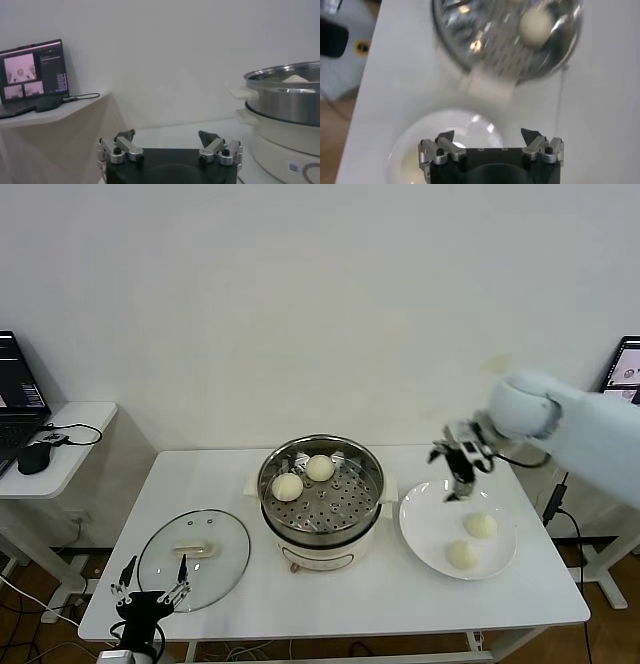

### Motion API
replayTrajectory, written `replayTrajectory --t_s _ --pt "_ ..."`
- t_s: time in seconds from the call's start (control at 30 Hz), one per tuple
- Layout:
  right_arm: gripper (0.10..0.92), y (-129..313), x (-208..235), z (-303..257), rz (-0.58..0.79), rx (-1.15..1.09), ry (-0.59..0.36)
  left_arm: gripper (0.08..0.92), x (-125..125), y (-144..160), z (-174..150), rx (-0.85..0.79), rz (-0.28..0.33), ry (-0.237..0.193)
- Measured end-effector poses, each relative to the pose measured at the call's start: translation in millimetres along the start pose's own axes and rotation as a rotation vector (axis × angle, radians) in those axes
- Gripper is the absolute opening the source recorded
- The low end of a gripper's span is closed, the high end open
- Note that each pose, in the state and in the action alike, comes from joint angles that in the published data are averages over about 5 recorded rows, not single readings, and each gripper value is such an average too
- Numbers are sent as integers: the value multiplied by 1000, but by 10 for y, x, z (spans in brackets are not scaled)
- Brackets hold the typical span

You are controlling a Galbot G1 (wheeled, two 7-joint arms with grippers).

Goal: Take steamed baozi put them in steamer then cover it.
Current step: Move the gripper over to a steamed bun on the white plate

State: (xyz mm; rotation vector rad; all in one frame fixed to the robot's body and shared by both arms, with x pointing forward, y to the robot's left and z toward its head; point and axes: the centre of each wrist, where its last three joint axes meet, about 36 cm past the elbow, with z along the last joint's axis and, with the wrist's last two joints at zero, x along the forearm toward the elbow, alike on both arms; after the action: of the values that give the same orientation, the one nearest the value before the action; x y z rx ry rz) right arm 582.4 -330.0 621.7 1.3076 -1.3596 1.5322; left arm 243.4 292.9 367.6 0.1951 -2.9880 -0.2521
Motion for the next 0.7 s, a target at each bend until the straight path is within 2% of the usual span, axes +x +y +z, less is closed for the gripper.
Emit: replayTrajectory --t_s 0.3,0.7 --pt "823 393 -412 250 -61 7 56 823 20 -10 31 -4 -2 10" --pt "823 636 -983 358 -108 -18 65 823 19 50 77 -13 -18 22"
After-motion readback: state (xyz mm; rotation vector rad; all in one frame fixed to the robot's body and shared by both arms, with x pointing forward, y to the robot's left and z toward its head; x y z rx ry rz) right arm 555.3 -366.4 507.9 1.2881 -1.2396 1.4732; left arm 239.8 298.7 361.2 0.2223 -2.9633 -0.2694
